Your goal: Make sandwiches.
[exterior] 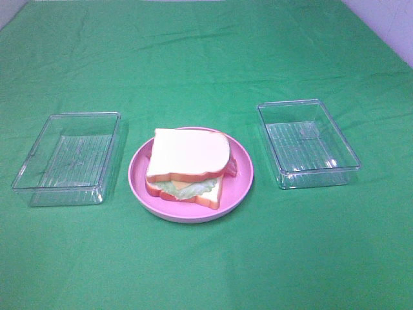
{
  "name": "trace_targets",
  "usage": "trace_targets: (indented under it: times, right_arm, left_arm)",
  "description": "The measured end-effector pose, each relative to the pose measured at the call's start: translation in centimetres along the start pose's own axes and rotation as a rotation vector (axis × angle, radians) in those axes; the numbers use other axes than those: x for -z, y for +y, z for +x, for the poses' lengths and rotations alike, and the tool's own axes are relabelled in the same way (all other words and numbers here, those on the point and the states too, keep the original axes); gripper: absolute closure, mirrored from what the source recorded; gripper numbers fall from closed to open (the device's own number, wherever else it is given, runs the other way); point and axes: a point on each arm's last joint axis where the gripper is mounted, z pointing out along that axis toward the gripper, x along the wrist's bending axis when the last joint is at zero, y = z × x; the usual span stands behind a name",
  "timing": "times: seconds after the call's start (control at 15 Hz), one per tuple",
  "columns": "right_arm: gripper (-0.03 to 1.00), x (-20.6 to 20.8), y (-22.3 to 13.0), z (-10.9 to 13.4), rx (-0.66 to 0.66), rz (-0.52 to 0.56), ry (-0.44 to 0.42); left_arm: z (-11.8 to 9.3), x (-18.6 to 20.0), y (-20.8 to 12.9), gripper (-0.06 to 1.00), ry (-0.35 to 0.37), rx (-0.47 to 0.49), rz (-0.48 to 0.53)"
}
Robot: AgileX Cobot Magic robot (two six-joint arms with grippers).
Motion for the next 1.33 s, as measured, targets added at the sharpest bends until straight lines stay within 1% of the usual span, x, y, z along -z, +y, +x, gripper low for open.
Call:
trace_targets:
  times: [0.13, 0.27, 0.4, 0.47, 1.33]
  right_arm:
    - [0.20, 0.1, -0.1, 0.0, -0.038, -0.011, -0.052]
    - [0.20, 0.4, -0.3, 0.1, -0.034, -0.041, -0.056]
    - [0.20, 1.0, -0.8, 0.3, -0.028, -0.095, -0.059]
    - [0.20, 1.1, -0.9, 0.3, -0.027, -0.101, -0.060]
    - [0.20, 1.1, -0.9, 0.4, -0.028, -0.101, -0.057]
  left_arm:
    - [0.0, 0.0, 0.0, 0.12, 0.039, 0.019, 0.000]
    - [0.0, 0.0, 0.0, 0.12, 0.040, 0.020, 0.000]
    - [0.0, 0.0, 0.0, 0.12, 0.040, 0.020, 0.000]
    - [0.0, 0.0, 0.0, 0.12, 0.040, 0.020, 0.000]
    - [0.0, 0.0, 0.0, 0.12, 0.040, 0.020, 0.000]
